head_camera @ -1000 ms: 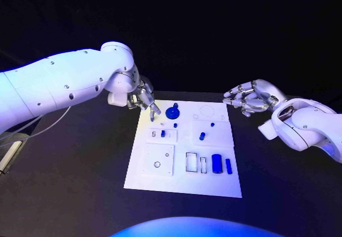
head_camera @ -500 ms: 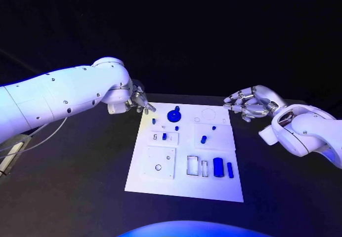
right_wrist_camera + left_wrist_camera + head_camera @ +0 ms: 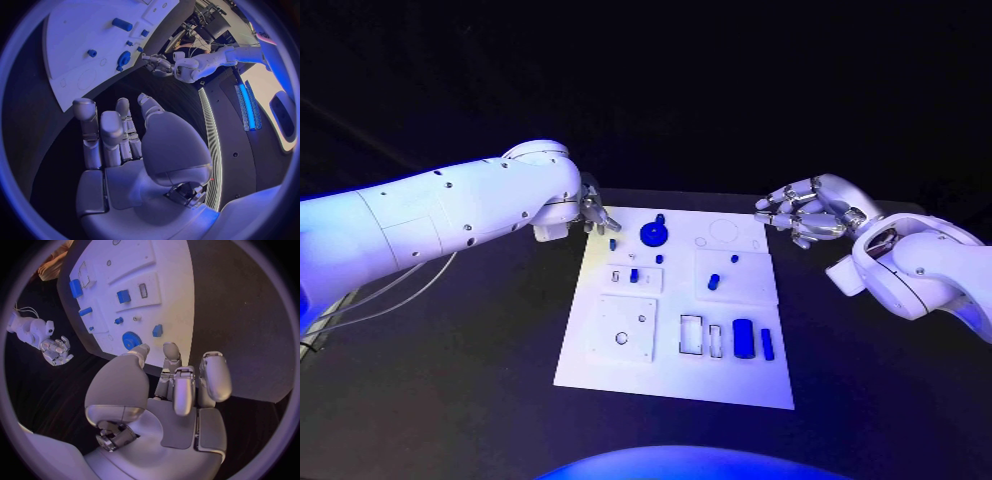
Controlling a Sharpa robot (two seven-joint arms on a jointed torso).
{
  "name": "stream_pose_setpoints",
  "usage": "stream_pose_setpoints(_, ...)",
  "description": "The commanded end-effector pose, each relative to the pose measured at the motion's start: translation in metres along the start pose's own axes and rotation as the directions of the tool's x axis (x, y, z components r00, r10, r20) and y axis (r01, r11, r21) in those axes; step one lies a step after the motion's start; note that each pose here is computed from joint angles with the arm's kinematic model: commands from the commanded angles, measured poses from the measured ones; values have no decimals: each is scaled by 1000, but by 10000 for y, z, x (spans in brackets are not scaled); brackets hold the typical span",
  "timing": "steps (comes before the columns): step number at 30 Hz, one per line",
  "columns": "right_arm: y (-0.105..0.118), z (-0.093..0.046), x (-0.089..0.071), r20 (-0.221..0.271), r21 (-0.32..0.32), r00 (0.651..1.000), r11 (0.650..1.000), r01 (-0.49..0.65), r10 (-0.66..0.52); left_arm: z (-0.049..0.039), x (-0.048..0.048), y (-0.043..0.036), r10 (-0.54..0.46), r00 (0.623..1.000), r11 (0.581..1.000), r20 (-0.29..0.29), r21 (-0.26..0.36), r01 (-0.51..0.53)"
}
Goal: Assemble the parts on the task board
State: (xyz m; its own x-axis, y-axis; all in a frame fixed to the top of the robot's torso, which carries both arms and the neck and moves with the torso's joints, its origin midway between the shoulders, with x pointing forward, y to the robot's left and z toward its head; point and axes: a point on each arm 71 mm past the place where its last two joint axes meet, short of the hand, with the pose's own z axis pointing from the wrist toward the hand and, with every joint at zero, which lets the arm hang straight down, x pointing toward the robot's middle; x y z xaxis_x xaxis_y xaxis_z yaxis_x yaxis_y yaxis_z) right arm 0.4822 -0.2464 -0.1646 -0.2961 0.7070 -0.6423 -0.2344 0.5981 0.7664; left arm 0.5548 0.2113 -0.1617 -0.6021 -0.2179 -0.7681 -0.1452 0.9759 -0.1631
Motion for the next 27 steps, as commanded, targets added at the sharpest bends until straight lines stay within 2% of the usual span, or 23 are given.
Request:
stream_pose_setpoints(1,18,-1,3,3,-21,1000,1000,9,-9,32,12,-45,34,999,999,26,13,-34)
stream_pose_setpoints(11,28,-2,10,3,-25,1000,1000,8,-8,119,124,-101,63,997,998,-33,1,-63)
stream_pose_setpoints(27,35,-4,16,1,-26,1000,1000,7,-7,130,170,-106,74,994,997,-75,-12,-75)
